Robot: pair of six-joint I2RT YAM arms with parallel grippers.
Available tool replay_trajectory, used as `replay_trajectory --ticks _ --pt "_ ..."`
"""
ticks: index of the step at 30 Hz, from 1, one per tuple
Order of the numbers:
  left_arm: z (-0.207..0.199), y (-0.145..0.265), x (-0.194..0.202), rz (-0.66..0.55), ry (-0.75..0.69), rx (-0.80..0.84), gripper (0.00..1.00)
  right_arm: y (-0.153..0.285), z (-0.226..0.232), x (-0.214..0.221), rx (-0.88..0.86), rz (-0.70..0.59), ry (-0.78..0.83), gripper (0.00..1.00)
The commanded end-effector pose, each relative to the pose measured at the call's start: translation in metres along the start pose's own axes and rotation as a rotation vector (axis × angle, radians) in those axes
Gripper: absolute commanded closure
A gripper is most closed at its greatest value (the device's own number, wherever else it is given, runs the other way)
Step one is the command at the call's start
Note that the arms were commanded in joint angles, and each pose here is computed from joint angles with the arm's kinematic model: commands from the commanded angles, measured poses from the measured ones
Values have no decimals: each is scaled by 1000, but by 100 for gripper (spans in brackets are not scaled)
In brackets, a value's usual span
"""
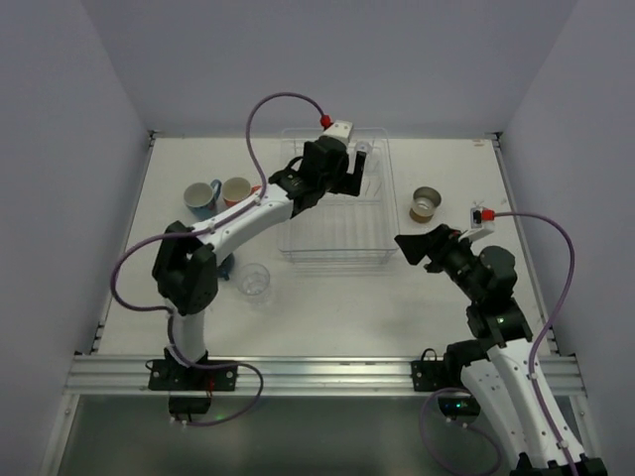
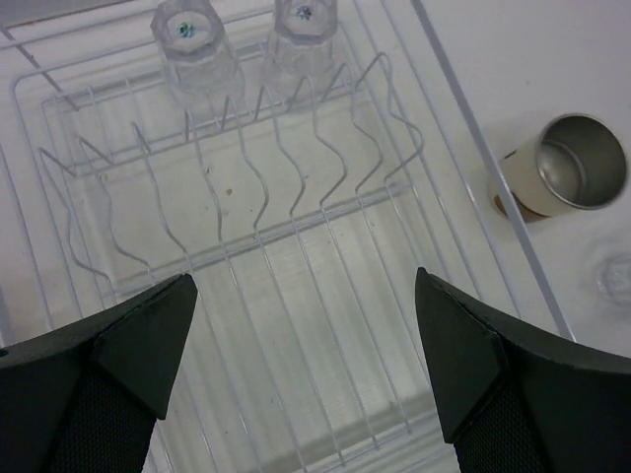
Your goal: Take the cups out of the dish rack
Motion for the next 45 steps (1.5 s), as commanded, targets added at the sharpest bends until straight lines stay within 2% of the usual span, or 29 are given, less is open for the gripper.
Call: replay_trajectory --ticks 1,2,3,4,5,7,8,12,15,18,23,36,45 --pt "14 -33 -39 -83 18 -176 1 7 15 2 -112 20 19 19" --pt "16 -41 -43 -89 8 -198 1 9 15 3 -113 28 24 19" --pt "16 -66 -29 -48 -15 -227 1 10 16 4 -119 32 25 19" --pt "20 -70 -49 -95 -1 -260 1 12 17 5 -133 41 31 20" --pt "22 -78 -52 -99 -7 -274 2 13 18 7 -138 50 33 20" --pt "26 -107 -39 -71 -23 -323 2 14 18 10 -146 71 36 20" --pt "29 -109 -52 -108 -34 -345 2 15 16 12 -148 88 35 20" --pt "45 -146 -41 -143 -57 -439 5 19 19 19 -184 144 42 21" --pt "58 -163 -34 -150 -21 -449 11 23 21 21 -189 162 53 21" --pt "70 -177 -28 -178 43 -413 11 27 24 21 -200 173 70 21" --pt "66 -202 -24 -233 69 -339 14 29 25 25 -215 212 66 22" --pt "73 -238 -10 -340 169 -301 28 27 13 40 -179 288 44 23" --pt "79 -232 -12 -362 129 -348 54 24 10 43 -176 306 47 23"
Point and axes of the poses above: each gripper's point midway between its finger pads, its own y axis back along the fingers, its own z axis along the line the jaws close on, x = y × z, the point moved 7 cm from there along y, back along the fingers, and after that the axes turned 14 degrees about -y, right-handed, at the moved point
